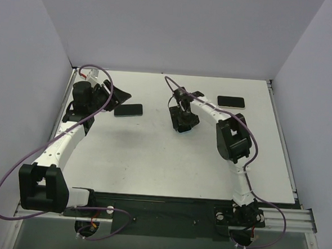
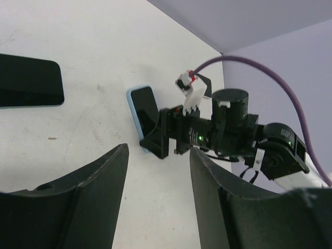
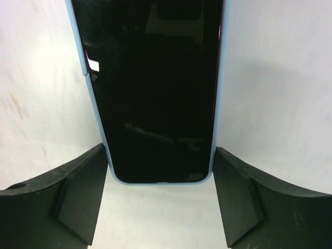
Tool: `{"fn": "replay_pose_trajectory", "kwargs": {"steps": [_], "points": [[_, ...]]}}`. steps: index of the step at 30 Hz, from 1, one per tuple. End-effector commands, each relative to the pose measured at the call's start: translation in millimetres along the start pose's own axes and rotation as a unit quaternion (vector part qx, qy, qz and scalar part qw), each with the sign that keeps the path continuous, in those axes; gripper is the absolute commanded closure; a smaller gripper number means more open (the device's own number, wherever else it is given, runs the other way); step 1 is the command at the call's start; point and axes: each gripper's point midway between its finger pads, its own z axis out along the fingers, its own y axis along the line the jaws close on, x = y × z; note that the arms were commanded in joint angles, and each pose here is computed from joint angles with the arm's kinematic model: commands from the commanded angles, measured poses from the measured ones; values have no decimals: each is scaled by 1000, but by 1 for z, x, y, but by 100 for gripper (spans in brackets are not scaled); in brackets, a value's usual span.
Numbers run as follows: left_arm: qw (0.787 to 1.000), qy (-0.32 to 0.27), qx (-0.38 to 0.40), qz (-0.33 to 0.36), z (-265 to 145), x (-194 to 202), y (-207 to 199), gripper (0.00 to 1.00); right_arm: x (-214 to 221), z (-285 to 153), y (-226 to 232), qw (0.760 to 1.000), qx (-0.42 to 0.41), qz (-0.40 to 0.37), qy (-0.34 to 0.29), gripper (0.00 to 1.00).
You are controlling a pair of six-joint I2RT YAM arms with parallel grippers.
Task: Take the phone out of the phone case
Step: Pick up the phone at the center of the board.
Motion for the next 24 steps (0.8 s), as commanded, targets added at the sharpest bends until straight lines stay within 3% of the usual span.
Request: {"fn": "replay_pose_trajectory", "kwargs": {"steps": [1,5,6,14,20,22,23,24], "points": [[999,-15,32,9,-5,-11,-16,40,98,-30,11,995,2,4,96,54],[999,-21,38,13,-8,-13,-21,40,118,-37,18,996,22,-2,84,24],[999,-19,37,11,-7,-12,-19,40,116,-35,20,996,24,-2,81,11],[1000,-11,28,6,-1,-8,-11,40,62,-12,20,996,61,-18,55,8],[1000,-3,28,6,1,-4,-11,40,64,-8,13,995,72,-19,62,18],[1000,2,30,-1,3,-2,-11,40,66,-6,6,994,86,-18,66,36],[1000,5,30,-4,4,-1,-10,39,65,-8,6,994,86,-16,63,51],[999,11,34,-9,5,2,-11,40,68,-7,8,994,80,-15,65,57]]}}
